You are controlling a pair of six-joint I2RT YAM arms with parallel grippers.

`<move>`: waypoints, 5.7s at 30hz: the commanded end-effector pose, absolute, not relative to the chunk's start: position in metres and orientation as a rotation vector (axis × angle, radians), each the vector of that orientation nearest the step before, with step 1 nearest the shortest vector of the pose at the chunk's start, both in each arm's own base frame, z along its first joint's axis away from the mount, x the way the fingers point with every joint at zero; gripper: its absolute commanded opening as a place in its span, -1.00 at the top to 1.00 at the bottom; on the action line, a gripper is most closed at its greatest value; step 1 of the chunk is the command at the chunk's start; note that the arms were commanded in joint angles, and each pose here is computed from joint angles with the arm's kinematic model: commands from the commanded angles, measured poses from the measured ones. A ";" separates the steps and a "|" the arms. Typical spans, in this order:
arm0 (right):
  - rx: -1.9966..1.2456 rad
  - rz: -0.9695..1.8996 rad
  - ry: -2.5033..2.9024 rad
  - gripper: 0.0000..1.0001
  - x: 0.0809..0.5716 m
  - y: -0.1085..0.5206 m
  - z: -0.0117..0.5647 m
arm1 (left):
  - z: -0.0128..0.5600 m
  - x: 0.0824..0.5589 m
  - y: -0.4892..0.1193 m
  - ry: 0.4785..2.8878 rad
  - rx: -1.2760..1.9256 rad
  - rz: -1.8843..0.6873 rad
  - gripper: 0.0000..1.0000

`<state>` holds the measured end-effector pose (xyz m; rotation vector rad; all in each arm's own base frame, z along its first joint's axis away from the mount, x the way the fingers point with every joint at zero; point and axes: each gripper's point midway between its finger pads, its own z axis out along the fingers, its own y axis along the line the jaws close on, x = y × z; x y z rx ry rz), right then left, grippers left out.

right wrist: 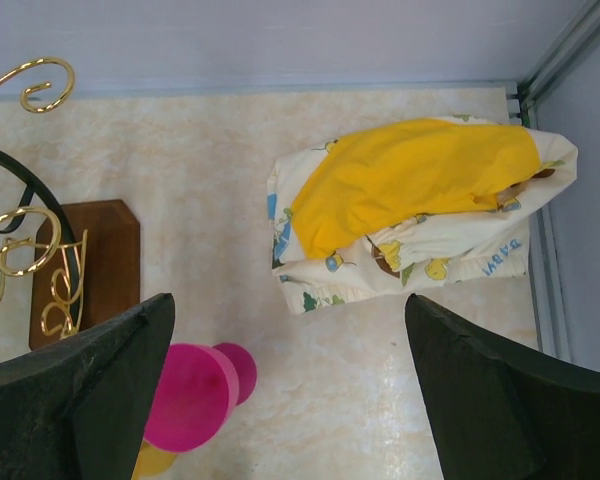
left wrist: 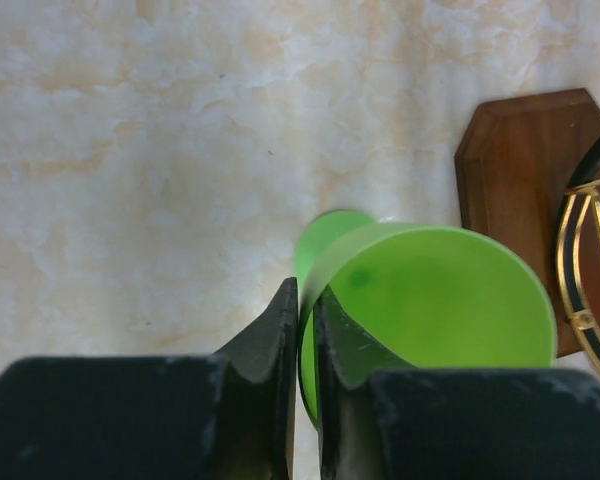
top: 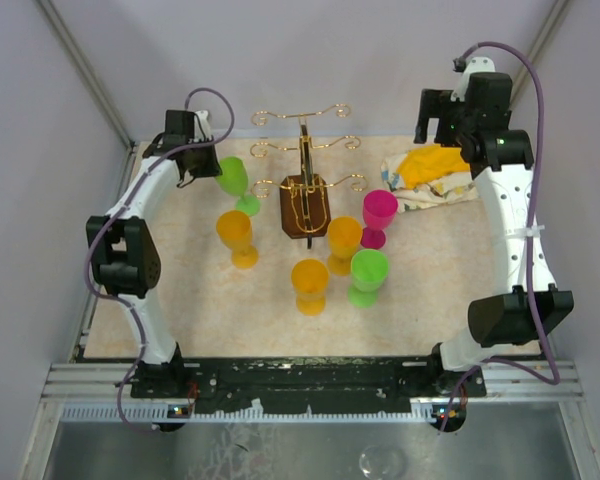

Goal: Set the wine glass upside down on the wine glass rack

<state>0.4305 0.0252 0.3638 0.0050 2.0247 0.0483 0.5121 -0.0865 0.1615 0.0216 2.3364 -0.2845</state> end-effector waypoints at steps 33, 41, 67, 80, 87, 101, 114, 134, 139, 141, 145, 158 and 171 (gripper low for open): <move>0.020 0.765 1.692 -0.99 0.437 0.170 0.469 | 0.537 0.456 -0.053 1.048 -0.246 -0.409 1.00; -0.045 1.107 1.629 -0.90 0.438 0.238 0.509 | 0.545 0.433 -0.094 0.843 -0.253 -0.538 1.00; -0.078 1.724 1.407 -0.59 0.409 0.297 0.546 | 0.511 0.351 -0.181 0.529 -0.383 -0.330 1.00; -0.079 1.736 1.519 -0.45 0.425 0.316 0.523 | 0.513 0.347 -0.206 0.512 -0.324 -0.384 1.00; -0.100 1.770 1.539 -0.30 0.428 0.329 0.518 | 0.513 0.344 -0.213 0.510 -0.310 -0.408 1.00; -0.161 1.793 1.543 0.49 0.418 0.333 0.520 | 0.510 0.352 -0.219 0.518 -0.315 -0.388 1.00; -0.260 1.716 1.451 1.00 0.422 0.332 0.542 | 0.505 0.347 -0.224 0.567 -0.242 -0.400 0.34; -0.174 1.010 1.384 1.00 0.508 0.207 0.546 | 0.467 0.342 -0.211 0.804 -0.164 -0.375 -0.63; -0.279 0.974 1.394 1.00 0.497 0.208 0.540 | 0.477 0.374 -0.221 0.887 -0.119 -0.303 -0.71; -0.342 1.024 1.377 1.00 0.487 0.216 0.543 | 0.480 0.392 -0.232 0.928 -0.065 -0.299 -0.75; -0.456 1.080 1.335 1.00 0.466 0.229 0.549 | 0.480 0.417 -0.250 0.985 0.021 -0.282 -0.81; -0.570 1.163 1.230 1.00 0.429 0.264 0.567 | 0.436 0.450 -0.277 1.124 0.102 -0.303 -0.86; -0.577 1.146 1.250 0.93 0.431 0.271 0.556 | 0.448 0.446 -0.281 1.094 0.079 -0.373 -0.86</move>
